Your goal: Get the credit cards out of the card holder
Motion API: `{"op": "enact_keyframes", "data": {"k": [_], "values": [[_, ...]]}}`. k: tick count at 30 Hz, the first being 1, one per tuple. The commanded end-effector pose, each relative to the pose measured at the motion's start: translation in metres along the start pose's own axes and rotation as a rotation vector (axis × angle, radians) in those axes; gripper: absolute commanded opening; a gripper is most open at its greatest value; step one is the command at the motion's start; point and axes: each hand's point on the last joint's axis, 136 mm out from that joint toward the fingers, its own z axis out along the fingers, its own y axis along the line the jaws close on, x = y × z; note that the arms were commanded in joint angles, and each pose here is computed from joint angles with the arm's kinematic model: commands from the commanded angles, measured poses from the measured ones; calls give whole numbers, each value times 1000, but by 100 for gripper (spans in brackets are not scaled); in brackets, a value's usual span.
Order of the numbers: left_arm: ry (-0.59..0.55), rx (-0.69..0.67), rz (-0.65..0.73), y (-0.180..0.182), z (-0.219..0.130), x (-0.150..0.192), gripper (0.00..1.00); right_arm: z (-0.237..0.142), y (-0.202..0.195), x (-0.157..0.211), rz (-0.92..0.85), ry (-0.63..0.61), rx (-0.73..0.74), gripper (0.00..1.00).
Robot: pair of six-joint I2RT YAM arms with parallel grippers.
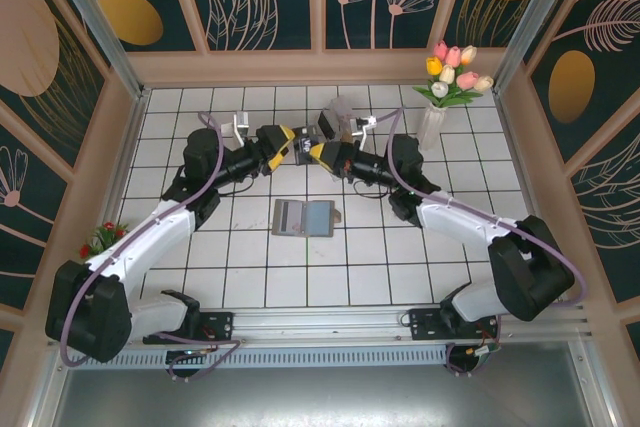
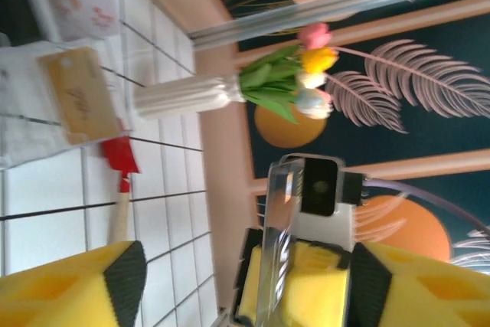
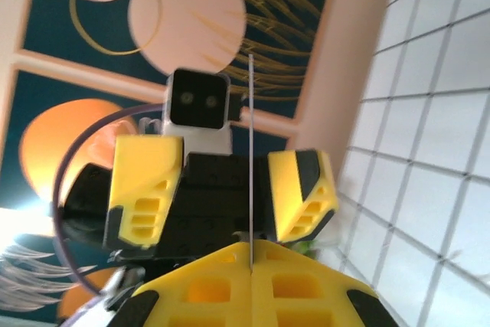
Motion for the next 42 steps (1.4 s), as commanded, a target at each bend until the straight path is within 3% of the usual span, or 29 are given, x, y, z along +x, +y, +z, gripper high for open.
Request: {"op": "enact_keyframes", "data": {"k": [1,3,13,24,38,42], "values": [[-46,-169,115,26,-3,-13,89,-5,-6,-21,-201,-33,159,0],[-82,-273,162,44,-10,-19,98,-5,-17,-30,-301,-23,254,0],[-167,-608,364,100,-40,-45,98,4,-86,-93,-627,44,757,0],[-119,-770,425,140,-34,-59,99,39,-163,-123,-707,169,935,0],[-58,-798,389,164,-26,-50,99,55,-207,-142,-768,214,1029,0],[-39,-793,369,168,-19,-49,99,43,-220,-159,-753,205,1063,0]]}}
